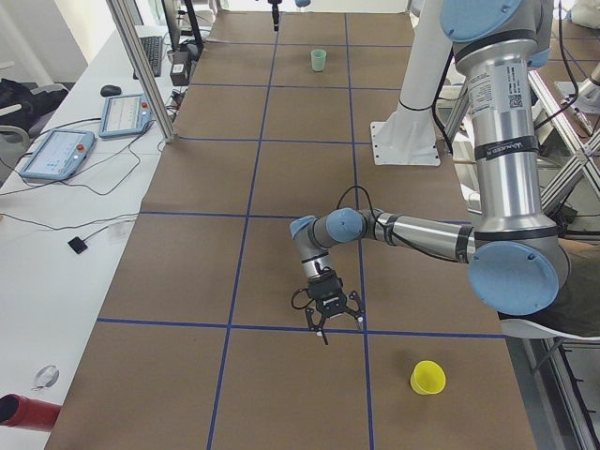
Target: Transfer and stack yellow cup on green cup
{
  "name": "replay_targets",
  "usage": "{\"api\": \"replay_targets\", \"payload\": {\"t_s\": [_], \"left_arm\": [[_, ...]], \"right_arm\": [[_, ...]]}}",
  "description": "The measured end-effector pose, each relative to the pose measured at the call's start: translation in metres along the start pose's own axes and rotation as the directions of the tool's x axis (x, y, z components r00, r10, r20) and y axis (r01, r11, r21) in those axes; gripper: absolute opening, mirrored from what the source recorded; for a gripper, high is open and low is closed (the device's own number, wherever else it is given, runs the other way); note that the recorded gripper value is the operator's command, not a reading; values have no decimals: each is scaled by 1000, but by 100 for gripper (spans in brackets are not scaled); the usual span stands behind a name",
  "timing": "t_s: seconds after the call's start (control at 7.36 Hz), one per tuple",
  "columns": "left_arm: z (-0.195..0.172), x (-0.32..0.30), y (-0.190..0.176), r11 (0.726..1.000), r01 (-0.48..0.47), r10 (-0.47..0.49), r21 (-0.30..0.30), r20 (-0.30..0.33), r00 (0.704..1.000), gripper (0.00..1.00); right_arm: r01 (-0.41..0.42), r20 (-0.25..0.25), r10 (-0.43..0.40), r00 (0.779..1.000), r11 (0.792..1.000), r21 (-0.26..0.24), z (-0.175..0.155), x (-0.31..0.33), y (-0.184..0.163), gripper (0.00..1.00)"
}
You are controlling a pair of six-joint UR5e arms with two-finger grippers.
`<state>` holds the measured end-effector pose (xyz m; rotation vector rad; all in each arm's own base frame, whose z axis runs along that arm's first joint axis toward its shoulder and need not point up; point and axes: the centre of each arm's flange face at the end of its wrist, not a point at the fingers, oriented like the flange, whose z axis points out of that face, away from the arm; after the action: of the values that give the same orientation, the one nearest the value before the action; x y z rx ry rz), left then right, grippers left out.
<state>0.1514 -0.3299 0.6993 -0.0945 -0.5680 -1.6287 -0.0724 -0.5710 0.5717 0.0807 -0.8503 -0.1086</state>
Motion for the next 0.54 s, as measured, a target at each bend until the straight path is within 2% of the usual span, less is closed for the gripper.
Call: {"api": "replay_targets", "payload": {"t_s": [0.41, 0.54], "left_arm": [[47, -42, 47, 986, 146, -157, 84, 144, 977, 99], [61, -55, 65, 978, 176, -193, 115, 161, 968, 99]], "right_arm": [[16, 2, -15, 1000, 1000, -15, 9, -8, 2, 100], [23, 4, -23, 1000, 1000, -16, 9, -12, 3, 100]]}}
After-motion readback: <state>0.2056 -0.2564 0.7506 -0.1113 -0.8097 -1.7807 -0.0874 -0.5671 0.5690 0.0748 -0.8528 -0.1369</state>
